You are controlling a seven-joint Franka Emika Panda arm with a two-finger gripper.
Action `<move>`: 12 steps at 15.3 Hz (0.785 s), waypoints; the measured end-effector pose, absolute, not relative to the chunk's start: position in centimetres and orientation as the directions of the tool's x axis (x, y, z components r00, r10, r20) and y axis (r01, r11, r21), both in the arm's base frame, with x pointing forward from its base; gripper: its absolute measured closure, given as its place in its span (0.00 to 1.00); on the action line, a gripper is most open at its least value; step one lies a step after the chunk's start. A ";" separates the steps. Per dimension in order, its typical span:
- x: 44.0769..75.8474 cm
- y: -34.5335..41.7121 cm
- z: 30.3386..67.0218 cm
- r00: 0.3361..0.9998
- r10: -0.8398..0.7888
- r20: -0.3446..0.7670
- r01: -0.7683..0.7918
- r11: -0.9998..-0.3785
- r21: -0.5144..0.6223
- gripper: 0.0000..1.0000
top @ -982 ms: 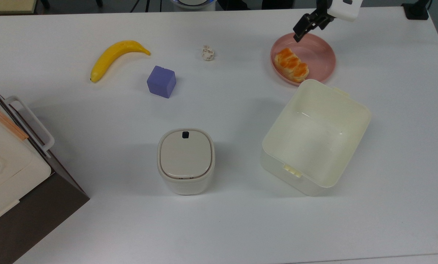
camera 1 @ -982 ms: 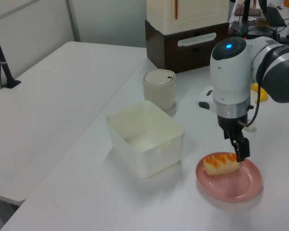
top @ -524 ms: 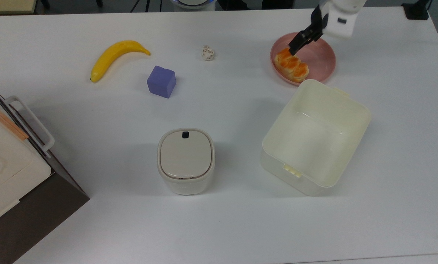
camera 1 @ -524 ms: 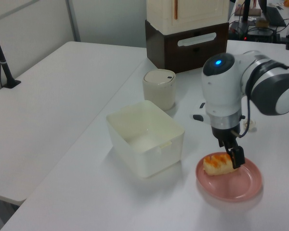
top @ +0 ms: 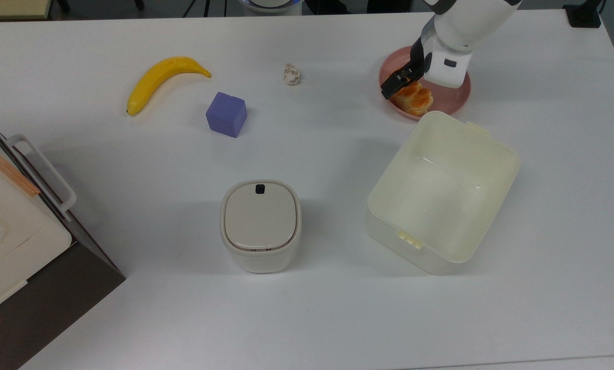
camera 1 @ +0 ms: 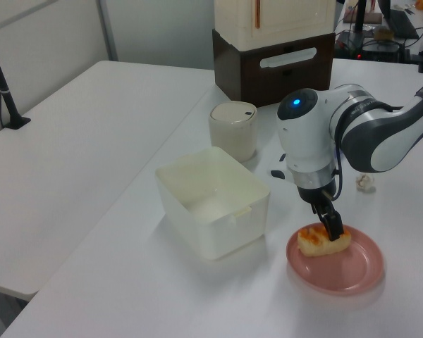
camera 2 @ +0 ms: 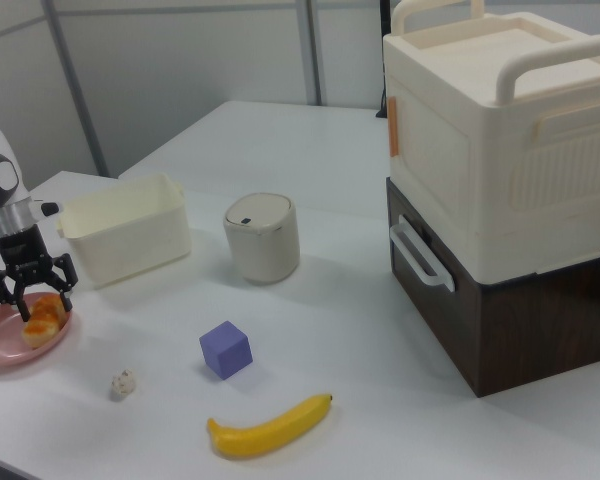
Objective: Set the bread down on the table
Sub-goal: 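Lower the gripper and close it on the orange-glazed bread roll, then lift the bread roll off the plate and carry it beside the purple cube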
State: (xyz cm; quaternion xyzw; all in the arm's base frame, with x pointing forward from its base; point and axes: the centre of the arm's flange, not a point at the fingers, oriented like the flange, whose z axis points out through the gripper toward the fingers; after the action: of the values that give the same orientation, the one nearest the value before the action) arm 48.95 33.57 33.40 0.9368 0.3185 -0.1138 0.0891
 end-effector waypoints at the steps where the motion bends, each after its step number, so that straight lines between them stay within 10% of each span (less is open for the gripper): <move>1: 48.8 33.7 33.4 0.769 0.579 -0.270 0.620 -0.779 0.094 0.25; 6: 48.3 34.5 33.4 0.763 0.587 -0.270 0.628 -0.773 0.094 0.91; 12: 48.2 34.4 35.9 0.771 0.567 -0.290 0.614 -0.783 0.101 0.95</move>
State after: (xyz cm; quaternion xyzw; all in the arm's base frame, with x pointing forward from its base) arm 48.17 34.43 35.86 0.9362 0.3152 -0.1229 0.0954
